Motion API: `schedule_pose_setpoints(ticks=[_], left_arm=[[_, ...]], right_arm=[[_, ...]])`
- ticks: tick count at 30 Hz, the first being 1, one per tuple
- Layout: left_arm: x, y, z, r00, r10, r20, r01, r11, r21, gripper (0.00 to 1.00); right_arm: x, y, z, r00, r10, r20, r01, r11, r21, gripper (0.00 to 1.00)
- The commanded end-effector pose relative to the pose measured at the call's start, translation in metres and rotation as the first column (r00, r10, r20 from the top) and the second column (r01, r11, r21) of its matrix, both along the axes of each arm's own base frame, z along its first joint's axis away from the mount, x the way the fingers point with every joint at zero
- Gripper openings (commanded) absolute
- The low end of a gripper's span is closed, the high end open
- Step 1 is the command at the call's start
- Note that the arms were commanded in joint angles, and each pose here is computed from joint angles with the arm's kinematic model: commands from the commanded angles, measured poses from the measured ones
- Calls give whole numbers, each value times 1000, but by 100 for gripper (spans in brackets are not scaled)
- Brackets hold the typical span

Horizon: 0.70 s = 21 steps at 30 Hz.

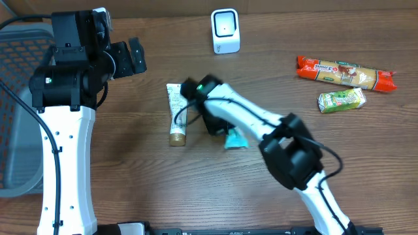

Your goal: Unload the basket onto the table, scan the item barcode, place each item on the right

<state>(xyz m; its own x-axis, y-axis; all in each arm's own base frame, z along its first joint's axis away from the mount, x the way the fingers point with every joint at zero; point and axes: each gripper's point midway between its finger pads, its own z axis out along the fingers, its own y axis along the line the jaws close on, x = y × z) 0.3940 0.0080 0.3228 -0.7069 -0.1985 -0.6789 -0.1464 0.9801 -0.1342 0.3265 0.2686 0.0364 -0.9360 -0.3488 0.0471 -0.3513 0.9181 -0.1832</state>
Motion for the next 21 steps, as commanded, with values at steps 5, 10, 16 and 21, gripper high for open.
schedule_pose_setpoints(ticks=[5,10,16,21], left_arm=[[2,1,0,1000,2,2,-2,1000,5,100],[2,1,0,1000,3,2,-3,1000,6,100],[2,1,0,1000,3,2,-3,1000,6,100],[2,1,0,1000,3,2,-3,1000,6,100]], right_arm=[[14,72,124,963,239,-122,-4,469,883,4],[12,70,73,955,208,-211,117,388,914,4],[26,26,3,969,-25,-246,208,622,755,15],[35,-9,-17,967,-139,-215,246,740,627,58]])
